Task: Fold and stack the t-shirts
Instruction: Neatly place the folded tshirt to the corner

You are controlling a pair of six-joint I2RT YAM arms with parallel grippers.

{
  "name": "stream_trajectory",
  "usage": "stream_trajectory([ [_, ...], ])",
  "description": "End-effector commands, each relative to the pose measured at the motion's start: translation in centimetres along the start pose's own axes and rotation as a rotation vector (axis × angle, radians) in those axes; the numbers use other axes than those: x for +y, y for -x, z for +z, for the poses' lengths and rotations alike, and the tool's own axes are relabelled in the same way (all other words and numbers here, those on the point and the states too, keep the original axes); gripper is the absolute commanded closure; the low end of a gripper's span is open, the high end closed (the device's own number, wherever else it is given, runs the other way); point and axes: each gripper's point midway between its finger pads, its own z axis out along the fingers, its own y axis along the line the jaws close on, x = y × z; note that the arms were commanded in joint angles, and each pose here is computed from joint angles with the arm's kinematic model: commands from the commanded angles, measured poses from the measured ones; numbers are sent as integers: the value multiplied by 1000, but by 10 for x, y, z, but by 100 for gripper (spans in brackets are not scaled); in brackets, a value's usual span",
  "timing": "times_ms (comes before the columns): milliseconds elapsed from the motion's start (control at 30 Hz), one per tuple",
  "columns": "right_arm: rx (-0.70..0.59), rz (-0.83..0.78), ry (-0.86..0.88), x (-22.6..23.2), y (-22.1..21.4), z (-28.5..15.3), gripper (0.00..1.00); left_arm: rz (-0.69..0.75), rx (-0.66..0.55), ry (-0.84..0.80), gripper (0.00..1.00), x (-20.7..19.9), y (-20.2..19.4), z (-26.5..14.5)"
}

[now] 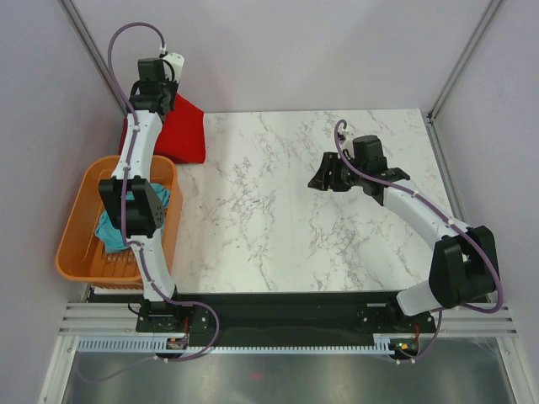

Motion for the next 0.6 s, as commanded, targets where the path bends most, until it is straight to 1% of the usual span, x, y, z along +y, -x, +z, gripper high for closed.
stream_trajectory([
  [0, -35, -33, 26, 6, 9, 1, 42, 17, -124, 29, 98, 36, 35, -19],
  [67, -32, -30, 29, 6, 8, 2, 42, 31, -104, 40, 98, 40, 28, -9],
  [100, -34, -30, 31, 6, 9, 2, 42, 22, -101, 55, 98, 49, 25, -9],
  [233, -14, -18, 16, -1, 4, 10, 43, -63, -113, 52, 98, 60, 24, -14],
  [400, -8, -19, 19, -1, 3, 10, 43, -47, -103, 63, 98, 65, 19, -14],
  [500, -9, -18, 20, -1, 3, 10, 43, -92, -118, 32, 98, 66, 19, -19],
  [567, -11, -19, 22, 0, 4, 9, 43, -150, -139, 8, 98, 69, 22, -26],
])
